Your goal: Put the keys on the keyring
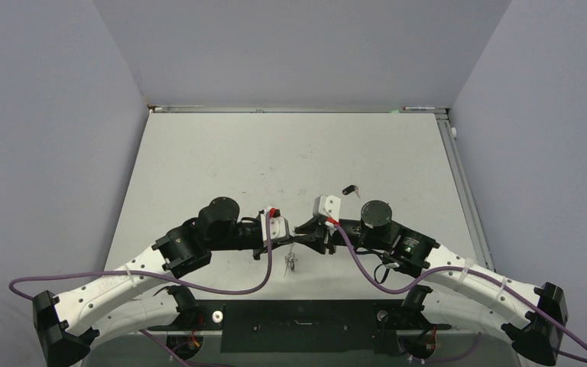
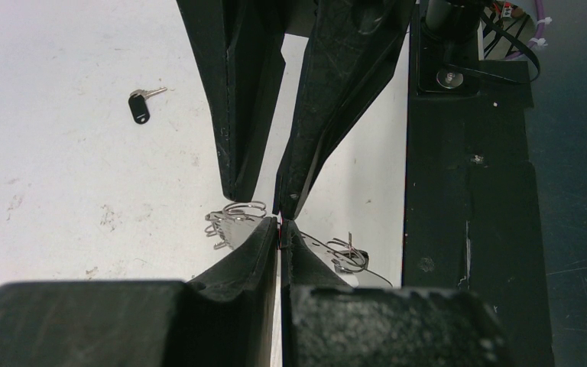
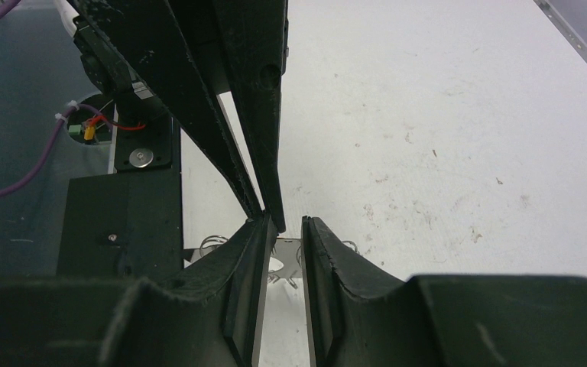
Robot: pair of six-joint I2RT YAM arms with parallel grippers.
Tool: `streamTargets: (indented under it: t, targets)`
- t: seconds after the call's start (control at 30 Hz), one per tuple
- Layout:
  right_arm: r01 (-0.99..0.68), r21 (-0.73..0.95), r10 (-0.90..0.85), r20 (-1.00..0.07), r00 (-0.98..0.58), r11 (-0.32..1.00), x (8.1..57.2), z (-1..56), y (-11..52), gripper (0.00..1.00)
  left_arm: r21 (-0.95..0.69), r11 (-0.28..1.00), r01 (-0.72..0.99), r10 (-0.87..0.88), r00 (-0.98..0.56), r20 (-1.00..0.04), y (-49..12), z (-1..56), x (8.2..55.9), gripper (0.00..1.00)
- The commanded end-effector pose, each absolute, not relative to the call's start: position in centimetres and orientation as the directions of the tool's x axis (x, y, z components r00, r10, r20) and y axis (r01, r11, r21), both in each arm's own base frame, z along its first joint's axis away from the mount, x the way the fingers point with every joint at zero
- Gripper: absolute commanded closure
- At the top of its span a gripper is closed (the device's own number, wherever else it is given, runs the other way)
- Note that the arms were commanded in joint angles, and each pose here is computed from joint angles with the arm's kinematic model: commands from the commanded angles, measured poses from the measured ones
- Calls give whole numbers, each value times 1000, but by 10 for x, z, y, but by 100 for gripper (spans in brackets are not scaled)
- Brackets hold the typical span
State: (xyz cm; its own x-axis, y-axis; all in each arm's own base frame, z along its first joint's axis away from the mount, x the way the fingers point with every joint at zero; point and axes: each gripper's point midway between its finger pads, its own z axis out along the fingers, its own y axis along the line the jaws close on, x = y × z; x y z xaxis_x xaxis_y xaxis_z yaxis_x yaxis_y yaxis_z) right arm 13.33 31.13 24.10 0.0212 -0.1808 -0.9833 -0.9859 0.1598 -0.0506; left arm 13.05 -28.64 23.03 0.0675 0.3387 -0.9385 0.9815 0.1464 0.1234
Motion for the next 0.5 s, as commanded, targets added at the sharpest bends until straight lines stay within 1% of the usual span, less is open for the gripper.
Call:
streamTargets:
  t: [0.0, 0.33, 0.43, 0.47]
  targets:
    - [-992, -28, -148, -989, 10, 126, 123, 244, 311, 77, 190, 174, 966, 258, 142, -956, -291, 258, 139, 100]
    - [-993, -9, -134, -991, -7, 117, 118, 240, 310, 78, 193, 176, 965, 255, 144, -956, -291, 259, 139, 100]
    - [-996, -2, -116, -993, -9, 90, 112, 244, 310, 77, 192, 180, 965, 258, 142, -956, -291, 258, 140, 100]
    - [-995, -3, -102, -995, -7, 95, 112, 247, 308, 73, 193, 182, 964, 260, 142, -955, -291, 257, 140, 100]
